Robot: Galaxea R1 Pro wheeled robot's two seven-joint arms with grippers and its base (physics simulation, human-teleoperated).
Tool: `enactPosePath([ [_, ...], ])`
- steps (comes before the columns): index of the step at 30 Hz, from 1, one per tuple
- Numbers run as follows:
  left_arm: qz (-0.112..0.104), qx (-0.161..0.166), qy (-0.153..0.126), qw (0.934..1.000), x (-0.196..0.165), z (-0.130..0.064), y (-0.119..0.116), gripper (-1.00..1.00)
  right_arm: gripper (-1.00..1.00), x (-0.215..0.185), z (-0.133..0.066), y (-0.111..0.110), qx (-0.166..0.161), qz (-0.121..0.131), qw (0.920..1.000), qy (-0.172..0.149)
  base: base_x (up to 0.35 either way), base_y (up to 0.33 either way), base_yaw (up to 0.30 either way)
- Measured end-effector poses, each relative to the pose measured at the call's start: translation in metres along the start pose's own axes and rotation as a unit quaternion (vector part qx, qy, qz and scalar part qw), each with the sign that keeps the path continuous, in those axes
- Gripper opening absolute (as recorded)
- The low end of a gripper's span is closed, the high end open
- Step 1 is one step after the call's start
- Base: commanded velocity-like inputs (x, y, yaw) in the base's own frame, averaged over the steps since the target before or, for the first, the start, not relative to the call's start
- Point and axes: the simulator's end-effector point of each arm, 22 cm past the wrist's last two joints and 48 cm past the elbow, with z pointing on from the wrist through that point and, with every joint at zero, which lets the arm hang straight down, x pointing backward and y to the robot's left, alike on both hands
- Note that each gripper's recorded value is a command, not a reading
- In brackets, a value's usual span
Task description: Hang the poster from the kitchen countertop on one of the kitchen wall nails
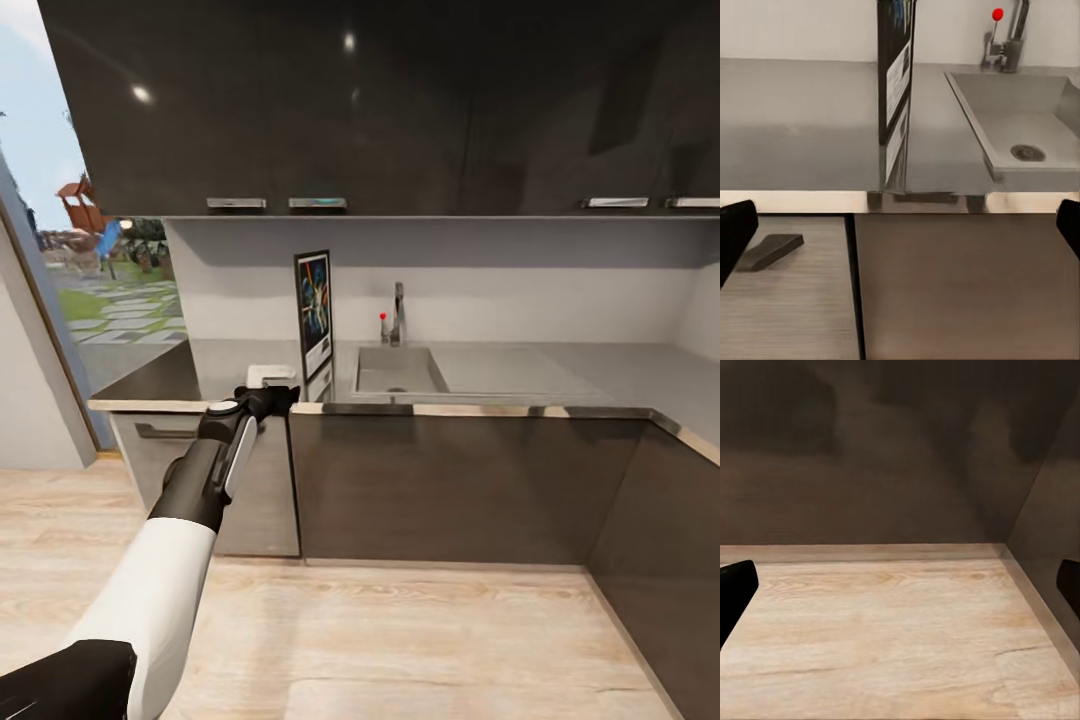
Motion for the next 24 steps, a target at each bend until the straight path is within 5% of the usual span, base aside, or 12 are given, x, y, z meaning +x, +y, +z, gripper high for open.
enactPosePath([
  [24,0.0,0.001,0.0,1.0,0.0,0.0,-0.001,1.0,1.0,0.0019,-0.0008,0.0003,-0.001,-0.001,1.0,0.002,0.331,0.0,0.0],
])
